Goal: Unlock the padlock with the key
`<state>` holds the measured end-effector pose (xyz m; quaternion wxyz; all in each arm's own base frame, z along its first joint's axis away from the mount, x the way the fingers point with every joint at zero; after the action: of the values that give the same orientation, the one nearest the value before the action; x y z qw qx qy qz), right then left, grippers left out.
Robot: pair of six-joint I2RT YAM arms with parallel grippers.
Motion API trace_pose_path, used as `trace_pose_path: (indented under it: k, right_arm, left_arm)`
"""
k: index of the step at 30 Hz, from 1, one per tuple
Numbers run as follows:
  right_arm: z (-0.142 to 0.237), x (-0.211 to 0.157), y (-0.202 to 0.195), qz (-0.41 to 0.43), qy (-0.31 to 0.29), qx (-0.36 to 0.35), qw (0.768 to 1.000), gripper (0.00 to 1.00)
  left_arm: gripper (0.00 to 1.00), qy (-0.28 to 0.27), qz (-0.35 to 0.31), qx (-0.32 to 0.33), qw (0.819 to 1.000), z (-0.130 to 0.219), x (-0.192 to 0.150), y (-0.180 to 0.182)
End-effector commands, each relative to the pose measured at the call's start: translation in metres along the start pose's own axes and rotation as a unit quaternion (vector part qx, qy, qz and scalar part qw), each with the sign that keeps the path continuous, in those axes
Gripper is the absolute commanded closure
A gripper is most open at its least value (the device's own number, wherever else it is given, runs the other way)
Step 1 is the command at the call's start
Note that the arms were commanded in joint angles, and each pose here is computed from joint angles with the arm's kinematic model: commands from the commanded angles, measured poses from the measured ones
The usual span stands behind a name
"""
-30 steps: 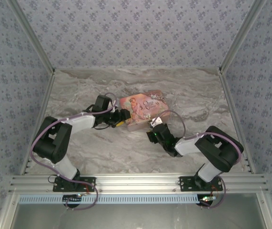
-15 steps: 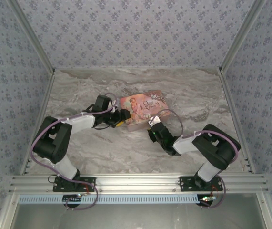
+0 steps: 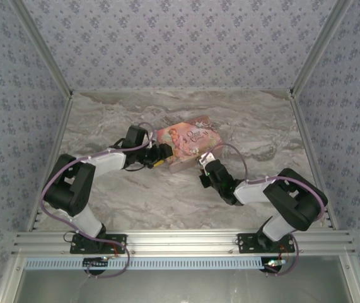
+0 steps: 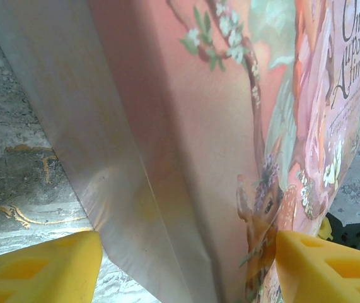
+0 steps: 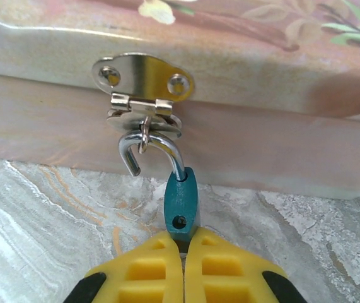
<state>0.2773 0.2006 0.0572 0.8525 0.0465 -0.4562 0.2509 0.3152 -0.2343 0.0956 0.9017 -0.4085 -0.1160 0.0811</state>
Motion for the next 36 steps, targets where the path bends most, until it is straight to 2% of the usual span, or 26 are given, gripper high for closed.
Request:
trace_pose_path:
  k: [1,10,19,26,36]
  right_arm:
    - [0.003,0.001,0.003,-0.029,-0.01,0.042,0.999,0.94]
    - [0.002,0.013,0.006,-0.144,-0.035,0.123,0.981,0.94]
    - [-0.005,0.024,0.007,-0.249,-0.058,0.146,0.956,0.94]
    - [-0.011,0.034,0.012,-0.292,-0.078,0.179,0.936,0.94]
    - [-0.017,0.044,0.003,-0.348,-0.103,0.187,0.913,0.94]
  left_arm:
    - [0.29,0.013,0.02,0.06,0.998,-0.003,-0.014,0.029]
    - [0.29,0.012,0.021,0.06,0.998,-0.002,-0.017,0.03]
    - [0.29,0.015,0.023,0.06,0.998,-0.005,-0.021,0.034]
    - [0.29,0.016,0.025,0.061,0.998,-0.007,-0.022,0.036]
    - [0.29,0.017,0.029,0.066,0.997,-0.009,-0.023,0.042]
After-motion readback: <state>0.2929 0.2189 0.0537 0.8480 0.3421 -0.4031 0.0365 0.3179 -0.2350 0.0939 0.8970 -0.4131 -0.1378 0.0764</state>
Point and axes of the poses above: each hand's point on the last joint's axis, 136 mm out from that joint toward the fingers, its own z axis back along the fingers, its own y axis along the line the jaws close on, x = y × z, the point moved 3 cm from there along z, back along the fingers, and after that the axes turned 2 degrees about z, right-handed, at the moved point
